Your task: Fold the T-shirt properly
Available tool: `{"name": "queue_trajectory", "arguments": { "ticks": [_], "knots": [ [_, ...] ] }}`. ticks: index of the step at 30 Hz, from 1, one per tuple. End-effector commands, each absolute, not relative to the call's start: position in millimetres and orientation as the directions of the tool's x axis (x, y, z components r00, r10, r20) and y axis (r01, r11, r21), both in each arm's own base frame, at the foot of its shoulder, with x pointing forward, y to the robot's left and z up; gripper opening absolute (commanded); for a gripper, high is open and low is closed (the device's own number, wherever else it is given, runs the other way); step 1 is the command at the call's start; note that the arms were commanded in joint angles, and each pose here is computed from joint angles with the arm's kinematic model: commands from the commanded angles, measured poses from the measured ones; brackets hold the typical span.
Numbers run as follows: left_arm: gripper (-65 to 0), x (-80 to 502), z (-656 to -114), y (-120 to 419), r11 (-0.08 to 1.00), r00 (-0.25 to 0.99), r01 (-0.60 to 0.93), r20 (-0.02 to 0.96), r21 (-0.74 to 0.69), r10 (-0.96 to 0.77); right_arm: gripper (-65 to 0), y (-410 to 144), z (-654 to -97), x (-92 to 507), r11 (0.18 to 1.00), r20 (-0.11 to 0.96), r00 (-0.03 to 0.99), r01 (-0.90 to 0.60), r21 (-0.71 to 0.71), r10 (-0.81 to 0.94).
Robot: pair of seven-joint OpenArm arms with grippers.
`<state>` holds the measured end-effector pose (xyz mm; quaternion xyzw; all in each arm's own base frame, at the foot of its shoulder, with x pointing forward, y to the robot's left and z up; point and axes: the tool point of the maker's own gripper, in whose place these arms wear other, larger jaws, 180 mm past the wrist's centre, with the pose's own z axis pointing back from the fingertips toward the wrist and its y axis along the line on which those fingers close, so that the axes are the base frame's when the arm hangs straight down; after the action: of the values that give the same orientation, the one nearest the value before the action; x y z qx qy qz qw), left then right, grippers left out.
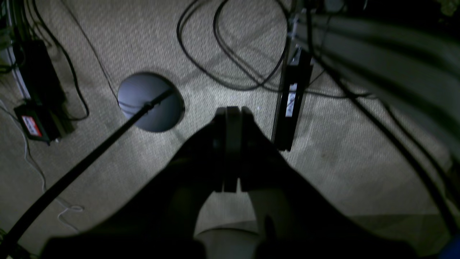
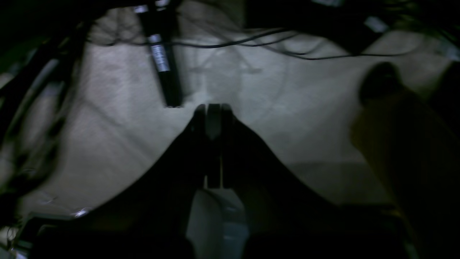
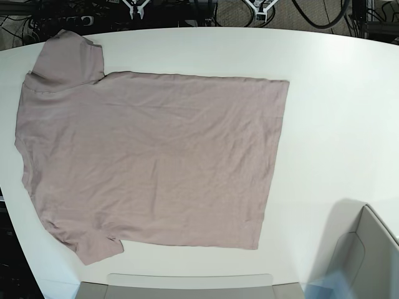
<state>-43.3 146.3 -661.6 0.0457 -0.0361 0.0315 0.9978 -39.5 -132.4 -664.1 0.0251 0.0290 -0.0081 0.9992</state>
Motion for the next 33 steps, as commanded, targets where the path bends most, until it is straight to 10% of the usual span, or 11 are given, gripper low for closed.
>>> {"name": "queue_trajectory", "arguments": {
  "ticks": [1,33],
  "knots": [
    [-64.9,-41,-661,147,0.994,0.994,-0.062,0.094,0.091,0.053,-65.0,-138,-664,-43,0.999,-0.055,0.998,0.020,0.041,-0.018],
    [-64.9,-29,-637,181,0.988,0.958,-0.070,0.286,0.141,0.028,-65.0,-154,-653,-63,1.000,0.073,0.997,0.000,0.029,-0.002]
  ]
}}
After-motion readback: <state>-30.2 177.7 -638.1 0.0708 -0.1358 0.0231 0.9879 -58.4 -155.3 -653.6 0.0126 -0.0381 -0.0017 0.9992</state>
